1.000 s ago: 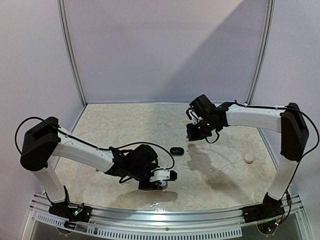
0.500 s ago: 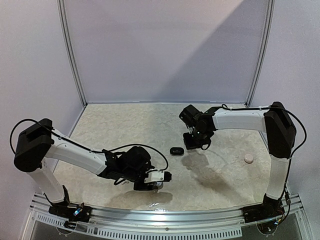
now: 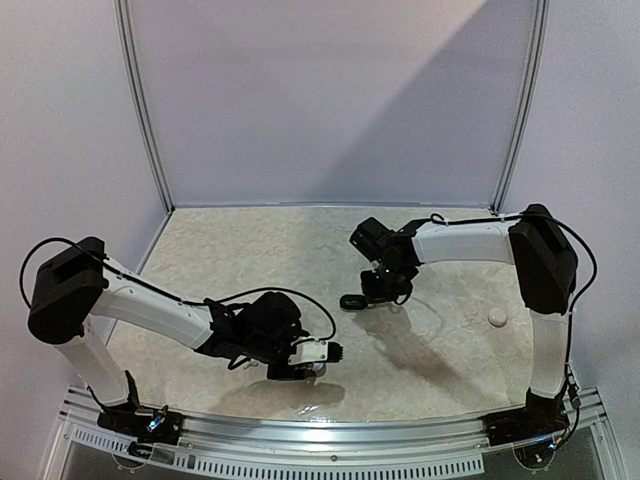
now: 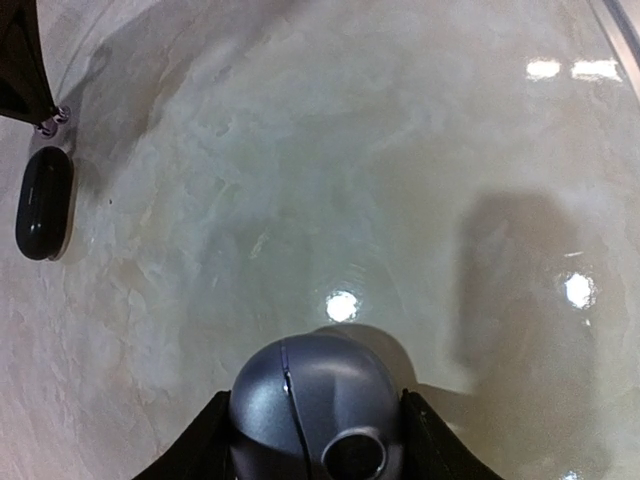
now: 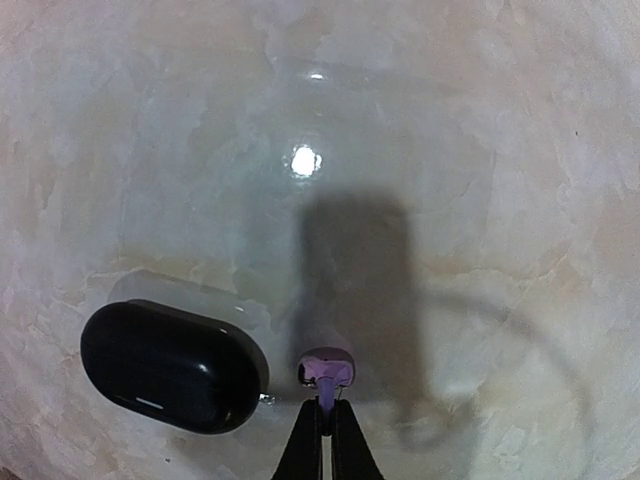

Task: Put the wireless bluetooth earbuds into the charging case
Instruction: Place the left earbud at the center of the board, then pass from the right arm to the left, then open the charging case at the center of the board.

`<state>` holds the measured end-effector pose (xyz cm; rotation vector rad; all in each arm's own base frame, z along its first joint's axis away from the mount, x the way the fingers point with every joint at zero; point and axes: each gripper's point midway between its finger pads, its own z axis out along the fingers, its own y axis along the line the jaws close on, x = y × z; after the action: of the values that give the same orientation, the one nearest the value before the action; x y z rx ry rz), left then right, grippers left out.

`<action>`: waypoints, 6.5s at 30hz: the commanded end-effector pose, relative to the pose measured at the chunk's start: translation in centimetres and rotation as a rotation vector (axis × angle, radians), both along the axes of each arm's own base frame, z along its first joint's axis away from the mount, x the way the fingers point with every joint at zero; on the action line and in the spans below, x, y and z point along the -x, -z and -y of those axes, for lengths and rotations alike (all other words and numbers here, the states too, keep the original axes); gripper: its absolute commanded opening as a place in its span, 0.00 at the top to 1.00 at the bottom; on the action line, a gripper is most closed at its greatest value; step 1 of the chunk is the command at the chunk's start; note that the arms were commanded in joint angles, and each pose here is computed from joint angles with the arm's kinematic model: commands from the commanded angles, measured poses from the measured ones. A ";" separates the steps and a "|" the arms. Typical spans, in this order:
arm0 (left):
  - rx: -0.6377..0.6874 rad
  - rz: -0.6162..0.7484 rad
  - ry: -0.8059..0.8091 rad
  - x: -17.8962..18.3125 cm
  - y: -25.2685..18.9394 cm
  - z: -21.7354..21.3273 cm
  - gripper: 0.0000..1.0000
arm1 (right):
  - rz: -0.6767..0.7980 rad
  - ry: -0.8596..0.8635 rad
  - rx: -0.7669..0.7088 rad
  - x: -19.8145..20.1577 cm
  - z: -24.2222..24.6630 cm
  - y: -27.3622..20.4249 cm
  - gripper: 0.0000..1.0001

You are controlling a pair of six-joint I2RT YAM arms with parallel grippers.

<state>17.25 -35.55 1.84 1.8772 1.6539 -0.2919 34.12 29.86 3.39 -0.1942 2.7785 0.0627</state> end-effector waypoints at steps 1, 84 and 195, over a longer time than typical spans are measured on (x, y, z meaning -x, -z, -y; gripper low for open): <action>-0.010 0.011 -0.018 -0.7 0.4 -0.6 0.71 | -0.010 0.000 -0.014 -0.1 -1.0 0.5 0.98; 0.414 0.485 0.023 -5.3 -19.2 1.8 0.75 | 0.162 -0.789 -0.810 13.0 -10.9 -18.4 0.25; 0.921 -0.199 0.299 -1.7 -33.1 1.2 1.00 | 0.669 -0.770 -0.753 8.1 -10.5 -34.2 0.26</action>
<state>20.32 -37.25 34.10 1.3645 1.0707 -1.1342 24.54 40.48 38.64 -0.9087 1.6676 1.0273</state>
